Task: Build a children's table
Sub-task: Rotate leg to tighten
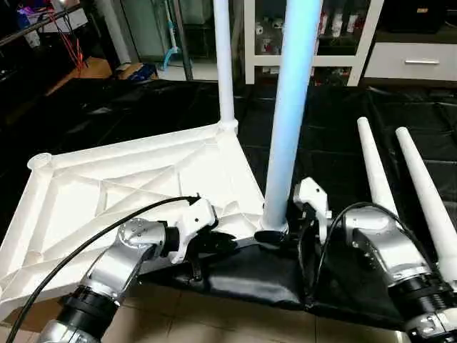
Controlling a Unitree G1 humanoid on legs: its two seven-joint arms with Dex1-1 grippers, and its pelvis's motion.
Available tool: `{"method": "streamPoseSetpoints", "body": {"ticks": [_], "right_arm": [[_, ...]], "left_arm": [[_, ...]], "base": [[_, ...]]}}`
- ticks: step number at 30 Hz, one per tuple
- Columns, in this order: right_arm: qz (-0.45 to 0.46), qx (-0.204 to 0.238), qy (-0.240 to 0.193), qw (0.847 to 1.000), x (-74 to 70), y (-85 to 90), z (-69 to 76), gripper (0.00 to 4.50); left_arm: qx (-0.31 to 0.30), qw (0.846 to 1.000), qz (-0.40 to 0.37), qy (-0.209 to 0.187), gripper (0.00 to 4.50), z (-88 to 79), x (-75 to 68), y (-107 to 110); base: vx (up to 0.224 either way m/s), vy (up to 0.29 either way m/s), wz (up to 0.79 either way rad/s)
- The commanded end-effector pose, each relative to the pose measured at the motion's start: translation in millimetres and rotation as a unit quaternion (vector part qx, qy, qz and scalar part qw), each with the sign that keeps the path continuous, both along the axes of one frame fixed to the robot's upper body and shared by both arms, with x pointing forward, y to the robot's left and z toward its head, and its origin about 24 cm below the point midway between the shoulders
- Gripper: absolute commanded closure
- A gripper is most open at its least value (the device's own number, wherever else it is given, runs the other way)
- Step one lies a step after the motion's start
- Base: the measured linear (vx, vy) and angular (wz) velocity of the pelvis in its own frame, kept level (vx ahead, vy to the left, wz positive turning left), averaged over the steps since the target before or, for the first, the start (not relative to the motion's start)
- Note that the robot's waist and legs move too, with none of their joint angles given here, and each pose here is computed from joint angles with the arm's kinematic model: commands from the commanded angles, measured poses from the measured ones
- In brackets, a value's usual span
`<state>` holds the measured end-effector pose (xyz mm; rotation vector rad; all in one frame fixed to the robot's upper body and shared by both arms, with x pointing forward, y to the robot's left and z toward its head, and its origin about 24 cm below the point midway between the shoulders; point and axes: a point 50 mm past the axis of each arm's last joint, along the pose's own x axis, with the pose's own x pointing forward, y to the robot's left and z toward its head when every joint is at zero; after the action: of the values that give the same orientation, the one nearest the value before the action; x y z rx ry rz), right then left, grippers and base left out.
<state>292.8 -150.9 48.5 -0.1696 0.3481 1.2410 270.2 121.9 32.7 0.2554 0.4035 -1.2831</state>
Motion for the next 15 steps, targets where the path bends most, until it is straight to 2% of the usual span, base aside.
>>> {"method": "streamPoseSetpoints", "body": {"ticks": [1, 4, 6, 8, 14, 15], "right_arm": [[0.012, -0.007, -0.007, 1.0, 3.0, 2.1, 3.6, 1.22], [0.016, -0.008, -0.006, 1.0, 3.2, 1.7, 3.7, 1.36], [0.017, -0.005, -0.005, 1.0, 3.2, 1.7, 3.7, 1.65], [0.016, -0.003, -0.005, 1.0, 3.1, 1.8, 3.6, 1.75], [0.007, 0.008, -0.006, 1.0, 2.7, 4.0, 2.5, 1.84], [-0.03, 0.002, -0.02, 0.999, 7.3, 7.1, -0.3, 1.86]], "left_arm": [[0.001, 1.0, -0.024, 0.02, 4.5, -4.6, -6.6, -5.1], [0.006, 0.999, -0.026, 0.023, 4.5, -5.6, -7.4, -4.1], [0.007, 0.999, -0.026, 0.024, 4.5, -5.9, -8.0, -3.8], [0.007, 0.999, -0.026, 0.024, 4.5, -5.9, -8.3, -3.9], [0.006, 0.999, -0.034, 0.03, 4.5, -4.5, -10.9, -7.2], [0.015, 0.999, -0.021, 0.028, 4.5, -5.9, -8.5, -7.7]], "base": [[0.0, 0.0, 0.0], [0.0, 0.0, 0.0], [0.0, 0.0, 0.0], [0.0, 0.0, 0.0], [0.0, 0.0, 0.0], [0.0, 0.0, 0.0]]}}
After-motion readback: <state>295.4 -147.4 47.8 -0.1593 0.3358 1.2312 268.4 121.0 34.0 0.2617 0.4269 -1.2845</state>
